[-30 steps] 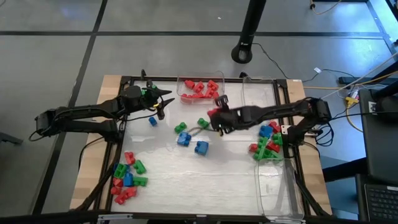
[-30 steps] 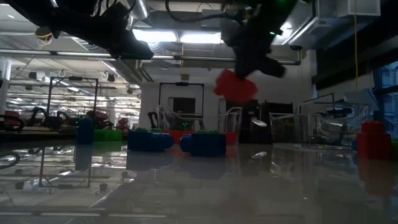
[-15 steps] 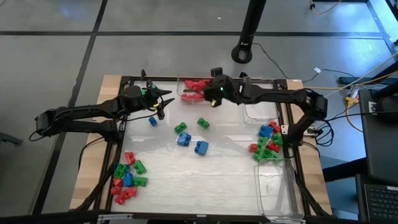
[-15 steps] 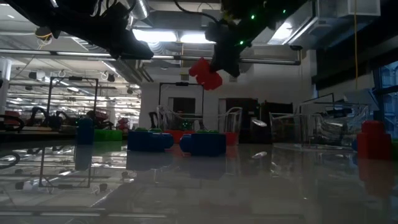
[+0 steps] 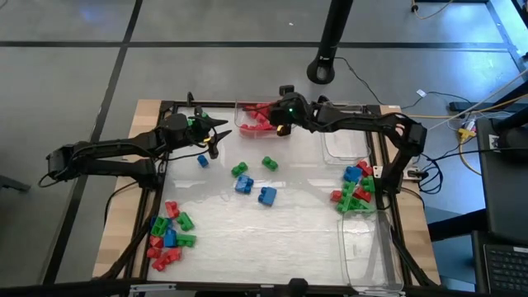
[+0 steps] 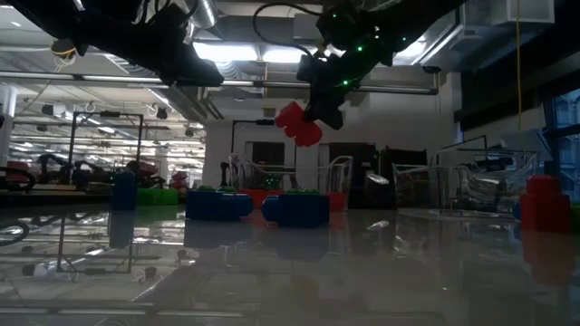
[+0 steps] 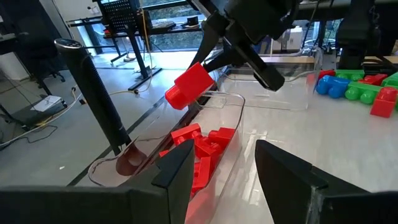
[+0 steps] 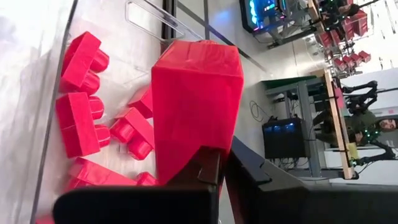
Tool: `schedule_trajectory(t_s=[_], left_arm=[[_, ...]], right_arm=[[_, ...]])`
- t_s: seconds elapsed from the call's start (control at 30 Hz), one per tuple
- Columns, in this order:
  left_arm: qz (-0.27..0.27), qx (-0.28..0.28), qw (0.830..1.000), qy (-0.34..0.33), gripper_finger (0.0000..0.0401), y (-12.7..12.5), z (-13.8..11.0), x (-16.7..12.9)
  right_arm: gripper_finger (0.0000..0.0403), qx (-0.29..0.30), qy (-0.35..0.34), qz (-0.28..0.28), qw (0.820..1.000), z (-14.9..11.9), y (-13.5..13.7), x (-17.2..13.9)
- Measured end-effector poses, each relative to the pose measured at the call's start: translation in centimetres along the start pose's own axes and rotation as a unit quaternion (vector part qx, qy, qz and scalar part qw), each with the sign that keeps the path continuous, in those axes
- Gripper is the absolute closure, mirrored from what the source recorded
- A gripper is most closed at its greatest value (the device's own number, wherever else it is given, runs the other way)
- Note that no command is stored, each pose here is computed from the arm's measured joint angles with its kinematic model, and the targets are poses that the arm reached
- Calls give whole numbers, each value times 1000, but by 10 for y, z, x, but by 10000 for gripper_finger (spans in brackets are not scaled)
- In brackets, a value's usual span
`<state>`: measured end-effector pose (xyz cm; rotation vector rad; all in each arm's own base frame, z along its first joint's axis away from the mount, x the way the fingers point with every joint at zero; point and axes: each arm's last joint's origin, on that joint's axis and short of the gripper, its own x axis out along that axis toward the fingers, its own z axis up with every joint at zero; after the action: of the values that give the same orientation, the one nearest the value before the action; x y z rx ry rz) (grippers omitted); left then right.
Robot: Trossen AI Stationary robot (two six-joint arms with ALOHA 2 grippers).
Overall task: Sort blocks
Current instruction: Put the red game piece into the top left transparent bin
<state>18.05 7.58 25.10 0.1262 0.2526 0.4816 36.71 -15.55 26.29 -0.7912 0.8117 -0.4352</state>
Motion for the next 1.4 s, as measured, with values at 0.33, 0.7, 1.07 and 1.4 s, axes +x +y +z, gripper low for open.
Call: schedule_trajectory(t_s=[0.33, 0.7, 1.07, 1.4], left_arm=[[0, 0, 1000, 0, 242, 0, 0, 0], [0, 0, 1000, 0, 242, 0, 0, 0], [0, 0, 1000, 0, 242, 0, 0, 0], [0, -2, 1000, 0, 242, 0, 0, 0]], right_arm=[[315, 4, 4, 5, 1000, -1, 1, 0], [177, 2, 27, -9, 1000, -2, 1, 0], [164, -50, 18, -5, 999, 19, -3, -57], [164, -51, -28, 105, 993, 40, 27, -166]])
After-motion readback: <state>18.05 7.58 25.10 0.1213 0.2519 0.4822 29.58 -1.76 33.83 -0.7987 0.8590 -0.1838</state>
